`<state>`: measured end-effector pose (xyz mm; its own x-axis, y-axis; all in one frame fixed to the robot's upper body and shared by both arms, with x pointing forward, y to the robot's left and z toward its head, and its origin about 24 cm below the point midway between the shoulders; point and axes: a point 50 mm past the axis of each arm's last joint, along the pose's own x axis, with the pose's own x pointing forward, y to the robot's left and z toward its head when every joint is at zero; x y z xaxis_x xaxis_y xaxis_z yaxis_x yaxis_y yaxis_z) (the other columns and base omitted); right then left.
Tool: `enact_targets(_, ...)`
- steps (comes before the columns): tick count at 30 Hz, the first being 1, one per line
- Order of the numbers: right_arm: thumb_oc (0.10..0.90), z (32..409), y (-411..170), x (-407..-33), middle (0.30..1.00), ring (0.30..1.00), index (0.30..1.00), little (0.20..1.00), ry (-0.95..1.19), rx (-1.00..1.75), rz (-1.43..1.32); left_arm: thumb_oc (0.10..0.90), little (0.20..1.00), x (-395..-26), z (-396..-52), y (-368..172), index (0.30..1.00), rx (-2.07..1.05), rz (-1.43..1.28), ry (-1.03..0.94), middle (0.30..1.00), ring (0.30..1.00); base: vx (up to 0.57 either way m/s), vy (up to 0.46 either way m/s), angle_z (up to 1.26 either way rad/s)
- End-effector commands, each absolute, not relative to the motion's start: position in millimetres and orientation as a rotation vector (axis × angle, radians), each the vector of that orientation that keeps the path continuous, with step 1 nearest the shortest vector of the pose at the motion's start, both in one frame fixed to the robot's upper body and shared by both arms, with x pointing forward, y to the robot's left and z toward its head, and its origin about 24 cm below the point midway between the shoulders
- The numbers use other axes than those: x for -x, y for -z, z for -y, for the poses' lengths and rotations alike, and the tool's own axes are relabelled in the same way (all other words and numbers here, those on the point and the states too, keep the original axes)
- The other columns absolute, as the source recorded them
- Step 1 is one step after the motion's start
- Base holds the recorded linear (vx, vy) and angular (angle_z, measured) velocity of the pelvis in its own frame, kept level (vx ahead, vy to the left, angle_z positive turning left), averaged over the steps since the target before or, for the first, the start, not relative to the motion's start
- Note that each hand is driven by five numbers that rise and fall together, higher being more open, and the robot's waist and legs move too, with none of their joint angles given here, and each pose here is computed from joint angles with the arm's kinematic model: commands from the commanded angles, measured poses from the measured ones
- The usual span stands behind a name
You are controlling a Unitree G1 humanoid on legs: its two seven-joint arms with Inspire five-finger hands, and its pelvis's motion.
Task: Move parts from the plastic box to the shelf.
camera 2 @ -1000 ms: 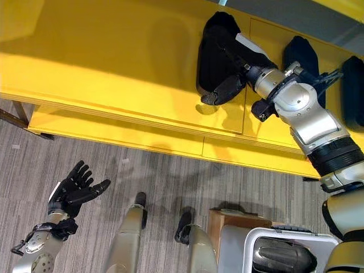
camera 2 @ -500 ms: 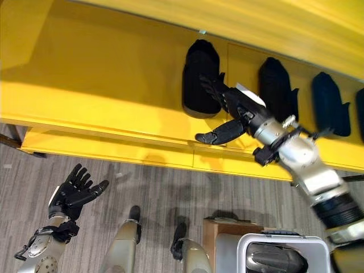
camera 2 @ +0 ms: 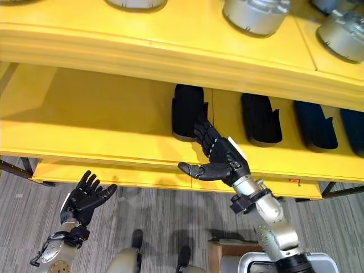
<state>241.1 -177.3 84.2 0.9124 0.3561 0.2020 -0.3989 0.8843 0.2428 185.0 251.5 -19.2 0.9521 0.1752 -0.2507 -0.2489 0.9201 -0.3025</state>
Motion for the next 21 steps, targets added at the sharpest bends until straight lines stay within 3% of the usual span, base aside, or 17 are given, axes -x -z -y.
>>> enact_targets(1, 0.9, 177.0, -90.2, -237.2, 1.0, 1.0, 1.0, 1.0, -0.341, -0.326, 0.256, 0.9, 1.0, -190.6, -251.8, 3.1, 1.0, 0.263, -0.11, -0.172, 1.0, 1.0, 0.02, 0.065, -0.12)
enact_targets(12, 0.9, 173.9, -26.8, -226.1, 1.0, 1.0, 1.0, 1.0, -0.048, -0.507, 0.066, 0.9, 1.0, -193.7, -241.8, 3.7, 1.0, 0.247, -0.089, -0.168, 1.0, 1.0, 0.01, 0.108, -0.2)
enact_targets(21, 0.9, 186.7, 4.8, -210.8, 1.0, 1.0, 1.0, 1.0, 0.127, -0.454, -0.044, 0.9, 1.0, -198.9, -233.7, 1.6, 1.0, 0.181, -0.078, -0.117, 1.0, 1.0, -0.01, 0.213, -0.14)
